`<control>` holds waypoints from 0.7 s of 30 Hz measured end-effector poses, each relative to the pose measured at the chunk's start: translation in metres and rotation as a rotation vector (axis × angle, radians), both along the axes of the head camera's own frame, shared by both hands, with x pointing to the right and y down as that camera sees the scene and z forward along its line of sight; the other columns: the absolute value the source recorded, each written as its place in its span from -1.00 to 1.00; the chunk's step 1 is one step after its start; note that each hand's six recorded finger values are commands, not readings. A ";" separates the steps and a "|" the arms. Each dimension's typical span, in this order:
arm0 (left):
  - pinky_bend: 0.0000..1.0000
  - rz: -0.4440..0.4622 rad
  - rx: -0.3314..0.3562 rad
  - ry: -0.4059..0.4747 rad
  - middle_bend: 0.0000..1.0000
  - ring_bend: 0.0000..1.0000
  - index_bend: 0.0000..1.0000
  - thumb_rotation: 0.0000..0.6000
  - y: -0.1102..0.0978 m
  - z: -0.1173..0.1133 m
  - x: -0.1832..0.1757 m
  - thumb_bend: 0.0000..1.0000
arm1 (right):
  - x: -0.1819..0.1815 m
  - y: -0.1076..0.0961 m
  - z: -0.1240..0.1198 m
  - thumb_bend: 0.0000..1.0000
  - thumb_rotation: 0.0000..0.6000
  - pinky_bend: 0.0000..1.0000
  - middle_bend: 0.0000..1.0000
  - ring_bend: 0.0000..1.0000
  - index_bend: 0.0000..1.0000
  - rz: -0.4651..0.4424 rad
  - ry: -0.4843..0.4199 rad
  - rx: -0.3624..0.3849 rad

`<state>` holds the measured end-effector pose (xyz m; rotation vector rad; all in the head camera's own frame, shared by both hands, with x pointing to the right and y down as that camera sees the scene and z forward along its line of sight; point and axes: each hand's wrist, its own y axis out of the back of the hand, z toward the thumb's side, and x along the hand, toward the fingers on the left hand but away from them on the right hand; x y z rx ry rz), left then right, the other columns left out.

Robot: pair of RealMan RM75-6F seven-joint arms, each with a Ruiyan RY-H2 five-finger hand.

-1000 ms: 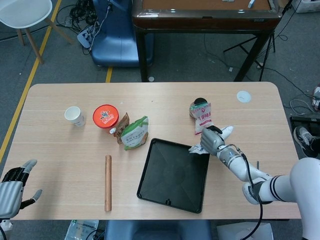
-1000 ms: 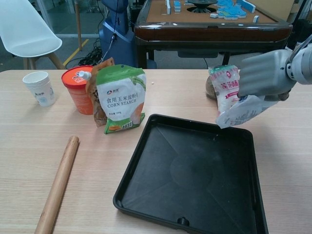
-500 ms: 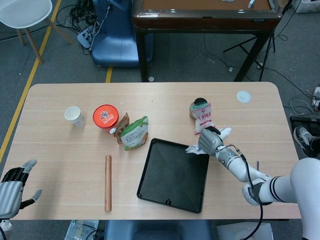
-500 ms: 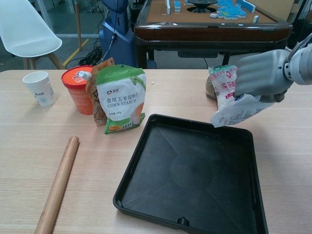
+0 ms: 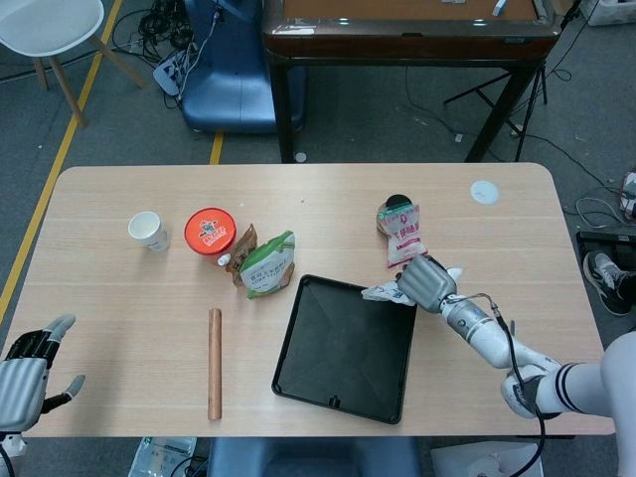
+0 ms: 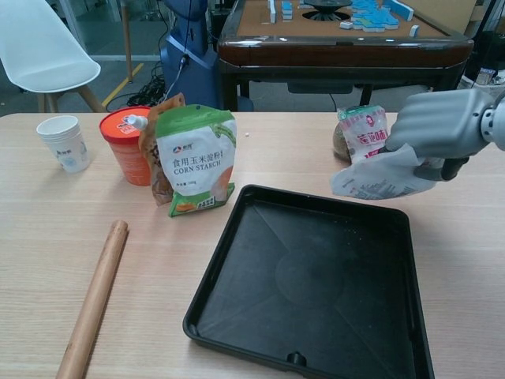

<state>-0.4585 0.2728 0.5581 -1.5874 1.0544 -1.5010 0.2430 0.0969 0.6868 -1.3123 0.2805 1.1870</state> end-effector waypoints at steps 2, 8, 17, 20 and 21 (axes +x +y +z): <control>-0.70 0.003 0.001 0.000 -0.69 -0.62 -0.76 1.00 -0.001 0.000 0.002 -0.59 | 0.005 -0.002 0.000 1.00 1.00 0.61 0.79 0.60 0.92 0.071 -0.069 -0.009; -0.70 0.013 0.007 0.000 -0.69 -0.62 -0.76 1.00 -0.005 -0.002 0.005 -0.59 | 0.022 -0.011 -0.002 1.00 1.00 0.61 0.79 0.60 0.92 0.275 -0.280 -0.021; -0.70 0.022 0.000 -0.001 -0.69 -0.62 -0.76 1.00 -0.007 -0.002 0.010 -0.59 | 0.044 -0.021 -0.004 1.00 1.00 0.61 0.75 0.58 0.92 0.599 -0.626 -0.091; -0.70 0.025 -0.007 -0.001 -0.69 -0.62 -0.76 1.00 -0.006 -0.002 0.012 -0.59 | 0.051 -0.022 0.000 1.00 1.00 0.61 0.72 0.55 0.92 0.697 -0.729 -0.116; -0.70 0.025 -0.008 -0.001 -0.69 -0.62 -0.76 1.00 -0.007 -0.002 0.012 -0.59 | 0.053 -0.022 0.001 1.00 1.00 0.61 0.71 0.54 0.92 0.723 -0.756 -0.125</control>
